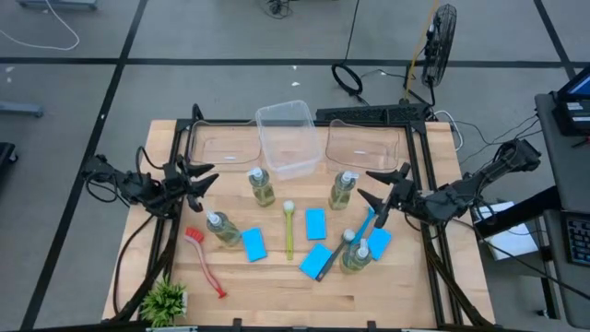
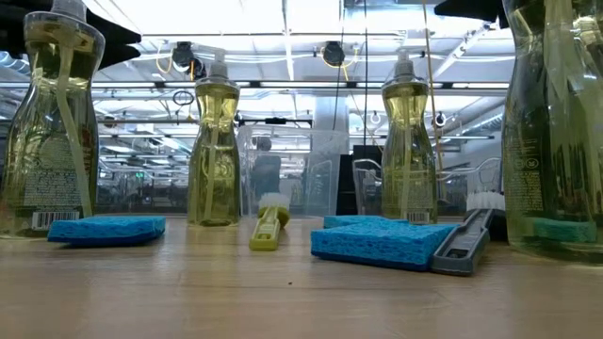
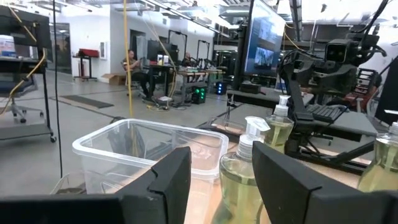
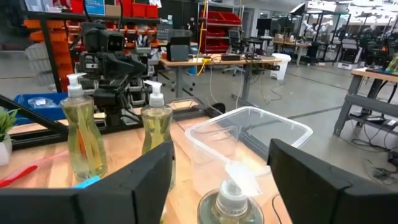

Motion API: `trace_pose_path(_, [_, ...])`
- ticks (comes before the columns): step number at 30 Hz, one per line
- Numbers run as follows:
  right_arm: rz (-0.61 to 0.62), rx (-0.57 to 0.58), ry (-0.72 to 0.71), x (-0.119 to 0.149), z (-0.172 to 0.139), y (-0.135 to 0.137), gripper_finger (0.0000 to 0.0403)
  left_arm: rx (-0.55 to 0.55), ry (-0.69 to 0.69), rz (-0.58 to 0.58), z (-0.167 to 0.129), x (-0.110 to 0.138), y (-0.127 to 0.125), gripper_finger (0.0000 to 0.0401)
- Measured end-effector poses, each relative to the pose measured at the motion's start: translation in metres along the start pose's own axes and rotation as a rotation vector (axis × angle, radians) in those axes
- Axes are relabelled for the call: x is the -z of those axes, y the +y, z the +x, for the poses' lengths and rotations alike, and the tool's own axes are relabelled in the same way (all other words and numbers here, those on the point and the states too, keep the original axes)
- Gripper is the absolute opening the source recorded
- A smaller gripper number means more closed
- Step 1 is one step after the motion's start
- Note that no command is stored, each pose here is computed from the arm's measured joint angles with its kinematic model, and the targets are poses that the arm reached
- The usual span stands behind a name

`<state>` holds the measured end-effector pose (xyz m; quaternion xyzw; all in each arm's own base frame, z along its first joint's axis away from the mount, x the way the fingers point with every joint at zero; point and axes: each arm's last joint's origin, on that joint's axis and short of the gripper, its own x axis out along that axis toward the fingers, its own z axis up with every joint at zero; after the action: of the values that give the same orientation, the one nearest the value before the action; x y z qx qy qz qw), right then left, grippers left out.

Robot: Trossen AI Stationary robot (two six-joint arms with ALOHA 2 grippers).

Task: Pick & Place Kitchen Sink Supplies
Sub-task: Put the liquid dishwashing soap into the middle transparent bin

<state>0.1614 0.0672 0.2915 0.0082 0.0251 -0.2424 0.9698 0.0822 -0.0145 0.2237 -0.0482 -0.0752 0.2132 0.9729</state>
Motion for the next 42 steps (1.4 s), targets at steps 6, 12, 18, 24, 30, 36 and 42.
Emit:
trace_pose_path(6, [0.018, 0.011, 0.067, 0.011, 0.0, -0.001, 0.0283, -0.001, 0.0, -0.005, 0.0, 0.0, 0.0, 0.022])
trace_pose_path(12, [0.039, 0.04, 0.128, 0.022, 0.003, -0.001, 0.0282, -0.002, 0.0, -0.006, 0.0, 0.0, 0.0, 0.026])
trace_pose_path(18, [0.048, 0.087, 0.15, 0.027, 0.012, -0.004, 0.0294, -0.002, 0.0, -0.029, 0.0, 0.0, 0.0, 0.029])
trace_pose_path(24, [0.058, 0.063, 0.193, 0.03, 0.023, -0.008, 0.0304, -0.001, 0.0, -0.062, 0.0, 0.0, 0.0, 0.0311])
trace_pose_path(30, [0.043, 0.088, 0.236, 0.036, 0.036, -0.011, 0.0304, -0.001, 0.0, -0.063, 0.0, 0.0, 0.0, 0.0325])
trace_pose_path(36, [0.051, 0.101, 0.265, 0.041, 0.05, -0.015, 0.0304, 0.001, 0.001, -0.062, 0.0, 0.0, 0.0, 0.0322])
trace_pose_path(42, [0.084, 0.088, 0.257, 0.042, 0.064, -0.016, 0.0306, 0.003, 0.001, -0.064, 0.0, 0.0, 0.0, 0.032])
